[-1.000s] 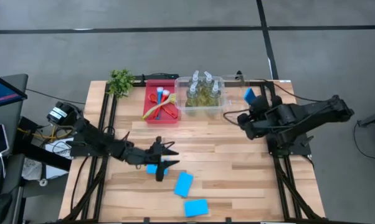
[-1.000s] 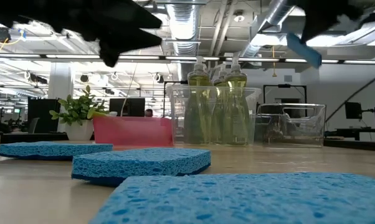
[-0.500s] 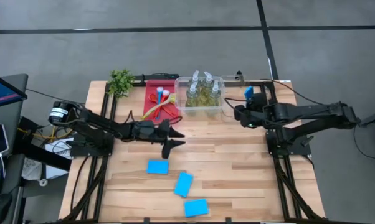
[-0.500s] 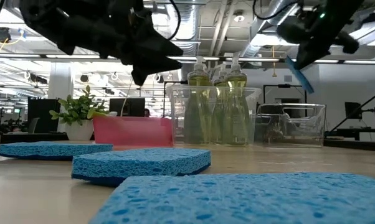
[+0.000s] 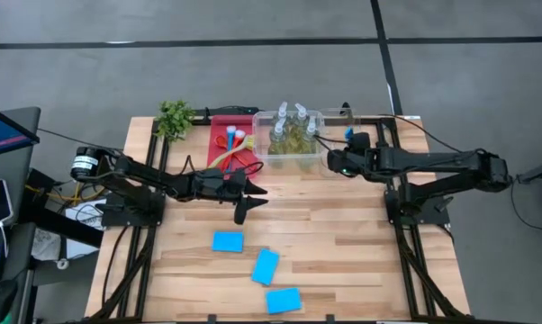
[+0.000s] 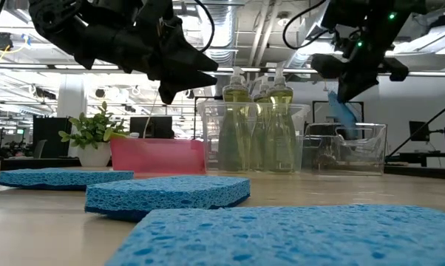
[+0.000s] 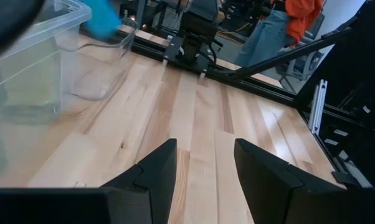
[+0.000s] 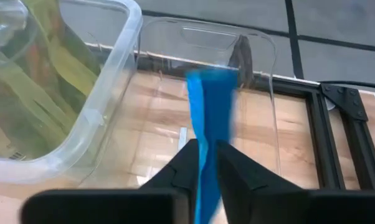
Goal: Pick & Place Kitchen Sink Supplies
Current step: Put the blue dishwashing sponge into the transparent bin
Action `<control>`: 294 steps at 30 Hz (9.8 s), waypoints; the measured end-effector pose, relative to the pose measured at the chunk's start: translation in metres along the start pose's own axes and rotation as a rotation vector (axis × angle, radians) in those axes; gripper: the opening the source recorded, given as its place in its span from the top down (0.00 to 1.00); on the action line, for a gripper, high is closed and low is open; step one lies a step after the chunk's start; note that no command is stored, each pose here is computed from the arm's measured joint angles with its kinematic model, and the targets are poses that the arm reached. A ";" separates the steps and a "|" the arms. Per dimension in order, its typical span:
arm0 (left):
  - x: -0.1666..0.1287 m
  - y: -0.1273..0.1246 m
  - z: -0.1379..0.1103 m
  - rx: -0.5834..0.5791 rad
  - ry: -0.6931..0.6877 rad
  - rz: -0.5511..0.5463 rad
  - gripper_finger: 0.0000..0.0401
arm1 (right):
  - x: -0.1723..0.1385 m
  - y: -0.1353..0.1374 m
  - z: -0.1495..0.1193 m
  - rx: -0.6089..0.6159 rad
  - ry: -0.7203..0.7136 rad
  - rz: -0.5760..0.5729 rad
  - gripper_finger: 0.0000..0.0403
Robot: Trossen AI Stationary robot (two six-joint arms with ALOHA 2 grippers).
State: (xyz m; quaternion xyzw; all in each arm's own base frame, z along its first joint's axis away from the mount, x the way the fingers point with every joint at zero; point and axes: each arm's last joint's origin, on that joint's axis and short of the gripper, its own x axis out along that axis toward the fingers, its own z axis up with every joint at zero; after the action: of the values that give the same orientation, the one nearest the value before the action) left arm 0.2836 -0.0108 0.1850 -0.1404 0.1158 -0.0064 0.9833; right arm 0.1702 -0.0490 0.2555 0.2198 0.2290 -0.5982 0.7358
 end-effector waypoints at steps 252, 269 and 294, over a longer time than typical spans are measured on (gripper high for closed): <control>-0.133 -0.001 0.014 0.063 -0.051 0.384 0.59 | 0.028 -0.002 0.054 0.029 0.072 -0.103 1.00; -0.133 -0.001 0.014 0.065 -0.050 0.381 0.59 | 0.077 0.006 0.048 0.001 0.215 -0.180 0.97; -0.131 0.013 -0.032 -0.120 0.028 0.420 0.59 | 0.063 0.015 0.049 0.065 0.156 -0.112 0.70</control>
State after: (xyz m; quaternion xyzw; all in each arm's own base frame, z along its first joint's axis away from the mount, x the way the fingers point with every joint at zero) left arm 0.1490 -0.0013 0.1812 -0.1713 0.1562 0.2034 0.9513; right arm 0.2001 -0.1247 0.2570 0.2762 0.2778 -0.6264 0.6739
